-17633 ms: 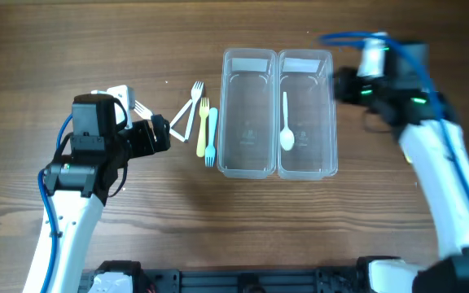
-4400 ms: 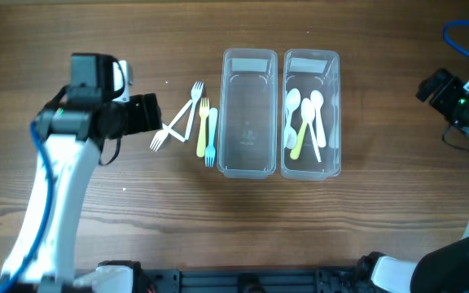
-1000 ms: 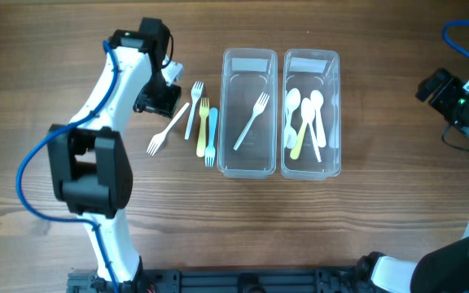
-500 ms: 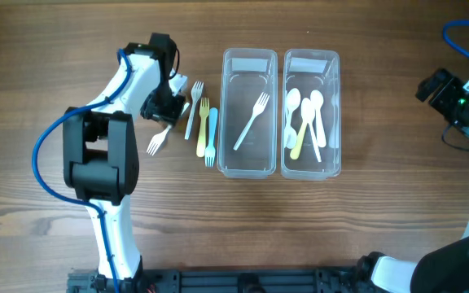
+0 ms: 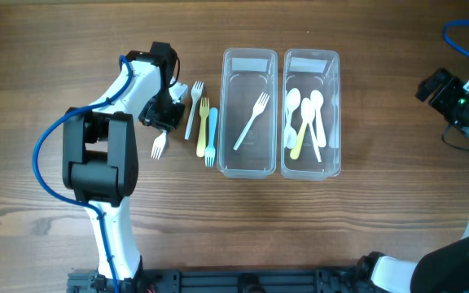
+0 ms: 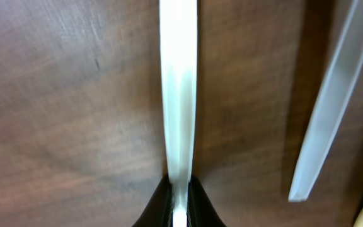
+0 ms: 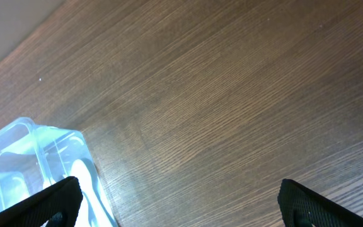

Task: Pack container
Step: 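Grasp another white fork with the left gripper, then place the white fork into the left tray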

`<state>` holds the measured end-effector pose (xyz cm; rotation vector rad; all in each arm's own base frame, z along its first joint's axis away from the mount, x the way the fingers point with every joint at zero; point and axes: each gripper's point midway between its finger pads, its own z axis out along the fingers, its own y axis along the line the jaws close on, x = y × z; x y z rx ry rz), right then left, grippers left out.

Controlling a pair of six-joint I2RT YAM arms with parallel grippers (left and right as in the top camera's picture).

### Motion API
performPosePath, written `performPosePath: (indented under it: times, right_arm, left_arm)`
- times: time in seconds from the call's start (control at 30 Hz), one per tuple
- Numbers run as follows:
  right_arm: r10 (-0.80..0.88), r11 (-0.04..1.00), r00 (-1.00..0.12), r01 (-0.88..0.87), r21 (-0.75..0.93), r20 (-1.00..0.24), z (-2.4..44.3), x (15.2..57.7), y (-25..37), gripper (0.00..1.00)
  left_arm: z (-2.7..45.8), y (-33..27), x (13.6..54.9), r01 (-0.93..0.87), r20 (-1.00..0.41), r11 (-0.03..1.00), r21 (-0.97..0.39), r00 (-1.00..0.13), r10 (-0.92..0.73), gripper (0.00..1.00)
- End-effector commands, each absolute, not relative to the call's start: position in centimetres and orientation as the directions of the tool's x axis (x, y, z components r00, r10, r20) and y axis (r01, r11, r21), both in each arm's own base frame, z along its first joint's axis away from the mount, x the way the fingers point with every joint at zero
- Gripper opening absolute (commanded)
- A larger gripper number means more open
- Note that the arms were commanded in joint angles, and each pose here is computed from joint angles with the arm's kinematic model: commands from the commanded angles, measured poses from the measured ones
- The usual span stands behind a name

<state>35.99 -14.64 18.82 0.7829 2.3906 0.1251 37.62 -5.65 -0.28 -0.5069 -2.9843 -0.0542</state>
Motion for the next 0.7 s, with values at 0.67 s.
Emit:
performPosePath:
  times: [0.67]
  right_arm:
    - [0.569, 0.816, -0.621, 0.505, 0.280, -0.538, 19.6, 36.3, -14.6, 1.00]
  left_arm:
    - [14.3, -26.7, 38.4, 0.305, -0.300, 0.932, -0.195, -0.924, 0.239, 0.04]
